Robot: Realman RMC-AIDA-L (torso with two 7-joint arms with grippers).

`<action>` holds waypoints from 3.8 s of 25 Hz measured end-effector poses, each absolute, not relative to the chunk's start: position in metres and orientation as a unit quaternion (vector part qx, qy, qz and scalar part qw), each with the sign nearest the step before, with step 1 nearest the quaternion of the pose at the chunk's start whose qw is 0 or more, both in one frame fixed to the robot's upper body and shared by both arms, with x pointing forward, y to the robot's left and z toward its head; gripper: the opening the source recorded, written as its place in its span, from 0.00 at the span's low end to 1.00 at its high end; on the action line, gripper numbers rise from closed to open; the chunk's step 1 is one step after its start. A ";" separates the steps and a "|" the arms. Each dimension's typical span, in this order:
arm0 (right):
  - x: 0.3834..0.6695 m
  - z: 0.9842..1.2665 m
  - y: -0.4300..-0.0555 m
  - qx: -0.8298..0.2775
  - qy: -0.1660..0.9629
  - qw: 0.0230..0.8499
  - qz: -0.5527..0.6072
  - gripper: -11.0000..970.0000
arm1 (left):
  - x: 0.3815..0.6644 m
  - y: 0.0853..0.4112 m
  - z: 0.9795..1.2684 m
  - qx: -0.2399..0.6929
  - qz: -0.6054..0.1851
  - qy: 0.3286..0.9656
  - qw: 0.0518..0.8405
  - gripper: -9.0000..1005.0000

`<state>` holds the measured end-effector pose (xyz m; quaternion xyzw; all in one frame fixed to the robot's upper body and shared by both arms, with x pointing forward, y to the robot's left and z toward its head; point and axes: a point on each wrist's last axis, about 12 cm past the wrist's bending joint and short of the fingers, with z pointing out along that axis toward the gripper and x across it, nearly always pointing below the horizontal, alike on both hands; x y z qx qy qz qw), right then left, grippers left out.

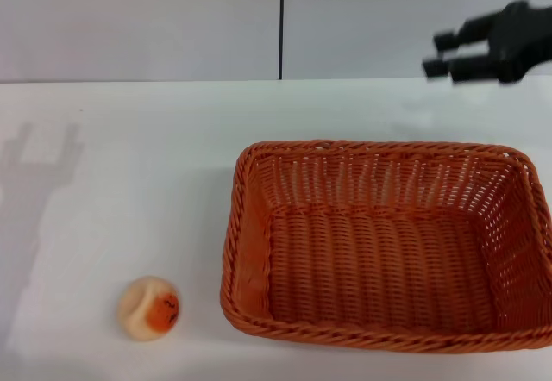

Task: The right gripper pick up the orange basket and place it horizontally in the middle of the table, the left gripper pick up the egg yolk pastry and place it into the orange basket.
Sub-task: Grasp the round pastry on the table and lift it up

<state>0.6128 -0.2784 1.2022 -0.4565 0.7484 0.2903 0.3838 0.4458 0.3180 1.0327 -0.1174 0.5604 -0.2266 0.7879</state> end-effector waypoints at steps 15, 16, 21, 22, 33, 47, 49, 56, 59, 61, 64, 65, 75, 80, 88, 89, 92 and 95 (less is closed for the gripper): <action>0.522 1.142 -0.376 -0.111 0.547 0.769 0.312 0.48 | 0.446 0.322 1.037 -0.107 -0.224 0.552 0.796 0.77; 0.509 1.129 -0.380 -0.076 0.547 0.775 0.308 0.48 | 0.447 0.322 1.038 -0.094 -0.226 0.552 0.797 0.77; 0.482 1.102 -0.386 -0.013 0.547 0.786 0.289 0.48 | 0.450 0.323 1.046 -0.025 -0.249 0.550 0.797 0.75; 0.482 1.102 -0.386 -0.013 0.547 0.786 0.289 0.48 | 0.450 0.323 1.046 -0.025 -0.249 0.550 0.797 0.75; 0.455 1.082 -0.390 0.051 0.541 0.791 0.280 0.48 | 0.455 0.364 1.077 0.179 -0.343 0.596 0.703 0.72; 0.467 1.085 -0.390 0.054 0.540 0.793 0.277 0.48 | 0.421 0.371 1.065 0.321 -0.446 0.673 0.495 0.68; 0.470 1.086 -0.389 0.054 0.540 0.792 0.279 0.48 | 0.418 0.367 1.060 0.328 -0.444 0.678 0.486 0.67; 0.476 1.087 -0.386 0.054 0.541 0.790 0.285 0.48 | 0.412 0.362 1.046 0.324 -0.424 0.701 0.473 0.65; 0.475 1.085 -0.385 0.059 0.541 0.788 0.287 0.48 | 0.411 0.361 1.041 0.326 -0.411 0.708 0.472 0.64; 0.474 1.084 -0.386 0.062 0.542 0.787 0.288 0.48 | 0.411 0.360 1.036 0.329 -0.397 0.718 0.468 0.64; 0.473 1.084 -0.387 0.063 0.543 0.787 0.287 0.48 | 0.410 0.359 1.032 0.329 -0.391 0.725 0.462 0.64; 0.473 1.084 -0.387 0.063 0.543 0.787 0.287 0.48 | 0.410 0.358 1.030 0.329 -0.388 0.729 0.458 0.64; 0.473 1.082 -0.386 0.067 0.543 0.785 0.290 0.48 | 0.409 0.350 1.016 0.332 -0.373 0.751 0.433 0.64; 0.475 1.083 -0.385 0.066 0.542 0.786 0.290 0.48 | 0.410 0.349 1.015 0.332 -0.372 0.752 0.431 0.63; 0.476 1.083 -0.386 0.067 0.544 0.785 0.288 0.48 | 0.413 0.347 1.013 0.332 -0.368 0.755 0.429 0.61; 0.476 1.083 -0.386 0.067 0.544 0.785 0.288 0.48 | 0.414 0.346 1.013 0.331 -0.366 0.755 0.432 0.61; 0.476 1.083 -0.386 0.067 0.544 0.785 0.288 0.48 | 0.415 0.347 1.014 0.325 -0.363 0.754 0.441 0.43; 0.476 1.083 -0.386 0.067 0.545 0.785 0.287 0.48 | 0.416 0.348 1.015 0.323 -0.362 0.753 0.445 0.27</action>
